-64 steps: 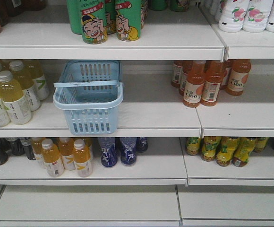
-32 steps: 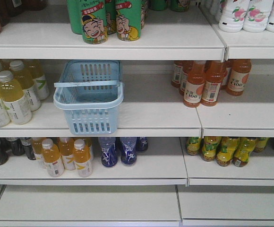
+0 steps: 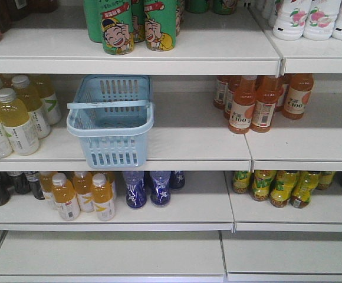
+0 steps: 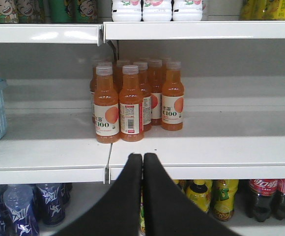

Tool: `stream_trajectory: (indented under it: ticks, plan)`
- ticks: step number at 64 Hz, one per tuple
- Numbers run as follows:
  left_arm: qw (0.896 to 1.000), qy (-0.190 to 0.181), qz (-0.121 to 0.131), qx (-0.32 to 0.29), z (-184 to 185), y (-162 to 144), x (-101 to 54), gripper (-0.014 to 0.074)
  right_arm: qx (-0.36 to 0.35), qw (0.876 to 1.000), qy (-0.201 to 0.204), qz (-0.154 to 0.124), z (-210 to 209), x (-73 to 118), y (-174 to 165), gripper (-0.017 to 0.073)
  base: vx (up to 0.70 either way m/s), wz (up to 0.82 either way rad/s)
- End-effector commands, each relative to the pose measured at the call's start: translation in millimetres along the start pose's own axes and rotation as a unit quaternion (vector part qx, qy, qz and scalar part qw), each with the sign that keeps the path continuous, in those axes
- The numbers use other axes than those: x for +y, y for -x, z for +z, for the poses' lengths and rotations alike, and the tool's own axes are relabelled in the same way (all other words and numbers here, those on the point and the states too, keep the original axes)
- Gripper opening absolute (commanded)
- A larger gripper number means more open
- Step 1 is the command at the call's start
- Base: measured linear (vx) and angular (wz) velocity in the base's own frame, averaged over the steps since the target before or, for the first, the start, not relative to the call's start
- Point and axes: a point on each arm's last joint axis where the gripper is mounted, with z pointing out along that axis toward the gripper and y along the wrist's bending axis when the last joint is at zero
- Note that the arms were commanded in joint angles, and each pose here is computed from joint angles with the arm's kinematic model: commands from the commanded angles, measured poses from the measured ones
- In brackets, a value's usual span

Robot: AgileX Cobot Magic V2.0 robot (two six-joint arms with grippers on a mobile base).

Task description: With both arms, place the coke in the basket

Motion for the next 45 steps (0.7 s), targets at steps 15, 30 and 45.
stream_trajectory:
  ticks: [15, 30, 45]
  plan:
    - [1.000, 0.000, -0.014, -0.009, 28.3, 75.2, -7.8, -0.0006, -0.038, 0.999, -0.004, -0.006, -0.9, -0.4, 4.5, -0.0010, 0.00, 0.00]
    - [0.997, 0.007, -0.015, 0.069, 70.8, 87.2, -9.4, -0.0006, -0.038, 0.999, -0.004, -0.006, -0.9, -0.4, 4.5, -0.0010, 0.00, 0.00]
    - [0.992, 0.014, -0.015, 0.125, 91.5, 70.7, -7.5, -0.0006, -0.038, 0.999, -0.004, -0.006, -0.9, -0.4, 4.5, -0.0010, 0.00, 0.00]
